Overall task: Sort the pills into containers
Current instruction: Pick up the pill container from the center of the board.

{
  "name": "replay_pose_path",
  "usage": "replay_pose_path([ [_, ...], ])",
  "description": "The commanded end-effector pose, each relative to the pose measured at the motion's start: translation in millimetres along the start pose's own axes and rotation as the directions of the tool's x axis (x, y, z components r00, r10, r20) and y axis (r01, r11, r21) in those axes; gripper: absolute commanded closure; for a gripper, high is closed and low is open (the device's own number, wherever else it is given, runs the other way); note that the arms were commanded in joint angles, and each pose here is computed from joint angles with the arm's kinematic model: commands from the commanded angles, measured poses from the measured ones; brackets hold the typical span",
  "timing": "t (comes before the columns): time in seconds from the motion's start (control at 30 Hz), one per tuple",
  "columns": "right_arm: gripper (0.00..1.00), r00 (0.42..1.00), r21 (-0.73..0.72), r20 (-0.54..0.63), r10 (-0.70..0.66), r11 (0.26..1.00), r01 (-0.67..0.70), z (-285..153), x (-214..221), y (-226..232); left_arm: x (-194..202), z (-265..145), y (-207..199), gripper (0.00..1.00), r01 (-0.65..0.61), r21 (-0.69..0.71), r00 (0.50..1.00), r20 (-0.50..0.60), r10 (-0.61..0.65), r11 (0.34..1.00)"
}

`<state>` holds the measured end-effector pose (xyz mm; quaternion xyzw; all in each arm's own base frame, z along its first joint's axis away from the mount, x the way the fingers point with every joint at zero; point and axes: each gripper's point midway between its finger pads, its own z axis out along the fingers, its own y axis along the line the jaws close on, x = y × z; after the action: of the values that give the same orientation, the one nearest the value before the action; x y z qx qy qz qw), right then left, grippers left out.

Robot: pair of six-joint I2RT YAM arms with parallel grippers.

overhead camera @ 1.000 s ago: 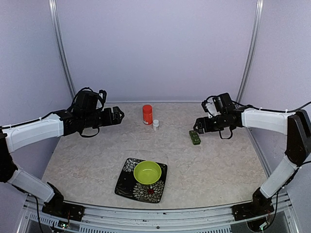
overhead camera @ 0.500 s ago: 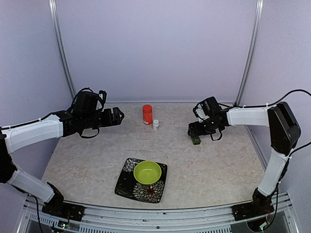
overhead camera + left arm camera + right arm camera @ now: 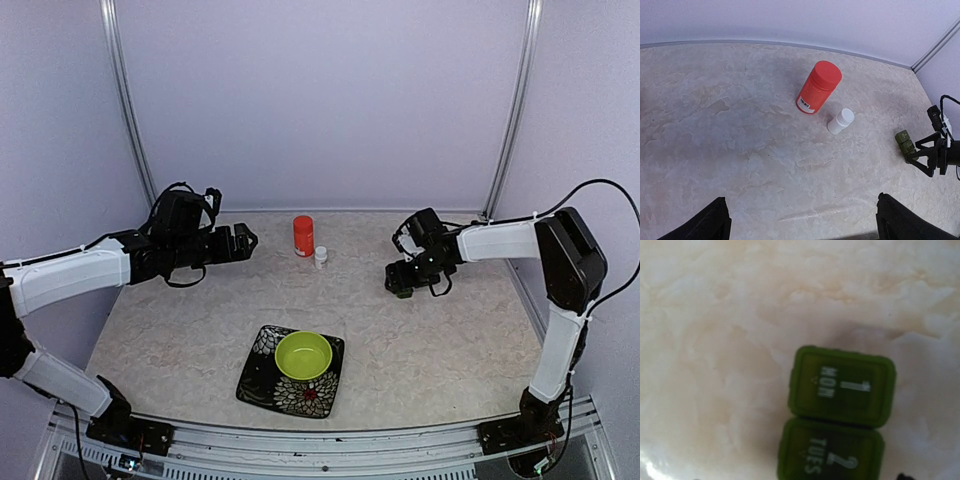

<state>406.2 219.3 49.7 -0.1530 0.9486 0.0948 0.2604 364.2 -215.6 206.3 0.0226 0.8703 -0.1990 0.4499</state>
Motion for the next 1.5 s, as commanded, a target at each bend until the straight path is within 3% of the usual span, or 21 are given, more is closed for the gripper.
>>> replay_pose_path([
  [0.0,0.19,0.999,0.021,-0.03,-0.027,0.999,0.028,9,9,1,-3,-1,-4,0.01,-0.001,0.012,1.0,0.025,0.001,1.0],
  [0.57,0.38,1.0,0.083,-0.012,-0.007,0.997,0.008,18,11,-10,0,3,-8,0.01,-0.003,0.014,1.0,0.023,0.002,1.0],
  [0.7,0.48,1.0,0.102,-0.011,-0.029,0.994,0.03,18,14,-14,0,5,-10,0.01,-0.004,0.019,1.0,0.02,0.003,1.0],
  [0.97,0.55,0.991,0.065,0.064,-0.117,0.991,0.113,0,8,-6,2,6,-18,0.01,-0.005,0.047,1.0,0.012,0.005,0.999],
  [1.23,0.59,0.946,-0.015,0.236,-0.224,0.972,0.234,-41,-13,25,8,5,-59,0.01,0.015,0.199,0.999,-0.033,-0.009,0.98],
  [1.47,0.6,0.833,0.001,0.415,-0.366,0.916,0.401,-86,-22,72,3,-8,-139,0.01,0.081,0.48,0.993,-0.114,-0.029,0.873],
])
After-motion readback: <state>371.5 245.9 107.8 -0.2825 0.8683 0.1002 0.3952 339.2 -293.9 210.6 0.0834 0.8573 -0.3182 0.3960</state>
